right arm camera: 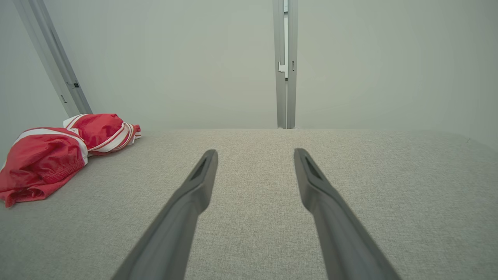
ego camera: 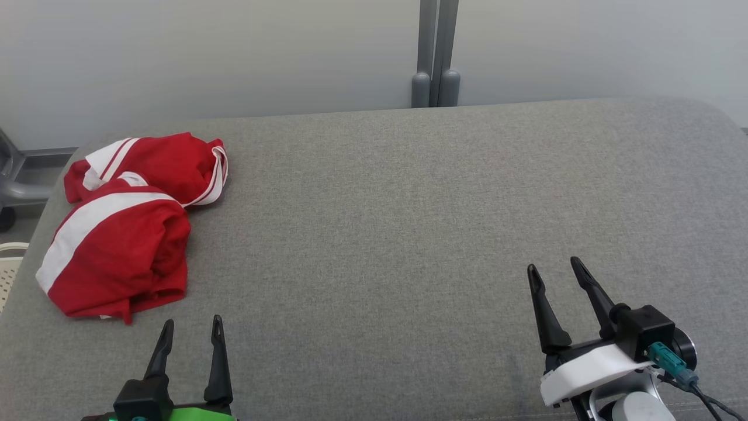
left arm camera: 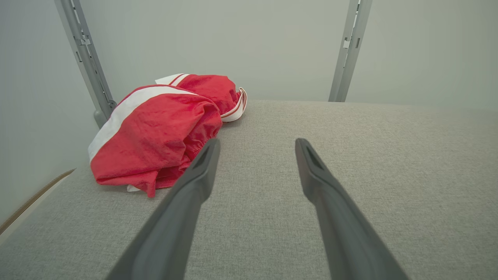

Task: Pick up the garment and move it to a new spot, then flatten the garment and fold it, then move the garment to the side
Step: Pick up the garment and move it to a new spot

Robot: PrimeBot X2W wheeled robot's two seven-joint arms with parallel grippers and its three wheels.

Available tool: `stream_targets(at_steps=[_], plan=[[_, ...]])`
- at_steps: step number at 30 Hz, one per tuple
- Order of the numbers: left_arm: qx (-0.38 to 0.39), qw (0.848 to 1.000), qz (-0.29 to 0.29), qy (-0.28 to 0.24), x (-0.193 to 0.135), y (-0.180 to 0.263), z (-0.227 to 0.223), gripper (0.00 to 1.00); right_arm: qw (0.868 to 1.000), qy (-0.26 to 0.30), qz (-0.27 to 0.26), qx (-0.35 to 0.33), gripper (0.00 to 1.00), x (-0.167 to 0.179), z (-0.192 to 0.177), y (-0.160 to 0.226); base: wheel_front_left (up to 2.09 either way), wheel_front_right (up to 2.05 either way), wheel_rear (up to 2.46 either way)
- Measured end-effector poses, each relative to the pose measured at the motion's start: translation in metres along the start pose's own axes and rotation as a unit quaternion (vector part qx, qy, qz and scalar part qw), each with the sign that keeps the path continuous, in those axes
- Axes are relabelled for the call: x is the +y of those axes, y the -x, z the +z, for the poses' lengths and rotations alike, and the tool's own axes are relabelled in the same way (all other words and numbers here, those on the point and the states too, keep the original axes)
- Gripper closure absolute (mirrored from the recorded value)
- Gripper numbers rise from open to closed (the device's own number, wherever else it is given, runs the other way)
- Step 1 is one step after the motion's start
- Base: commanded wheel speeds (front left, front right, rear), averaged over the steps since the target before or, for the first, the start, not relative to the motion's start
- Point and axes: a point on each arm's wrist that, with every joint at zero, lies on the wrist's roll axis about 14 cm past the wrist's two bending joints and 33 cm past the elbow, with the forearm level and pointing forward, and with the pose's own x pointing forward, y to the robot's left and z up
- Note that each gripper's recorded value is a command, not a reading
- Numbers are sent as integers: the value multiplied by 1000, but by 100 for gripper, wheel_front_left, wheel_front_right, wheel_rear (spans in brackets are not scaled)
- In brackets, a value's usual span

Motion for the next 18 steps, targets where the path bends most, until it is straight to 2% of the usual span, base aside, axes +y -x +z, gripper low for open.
stream_targets(at_steps=[18], plan=[[-2,1000,20,-4,13,7,1,0,1000,-2,16,1,0,9,-2,-8,0,0,0]])
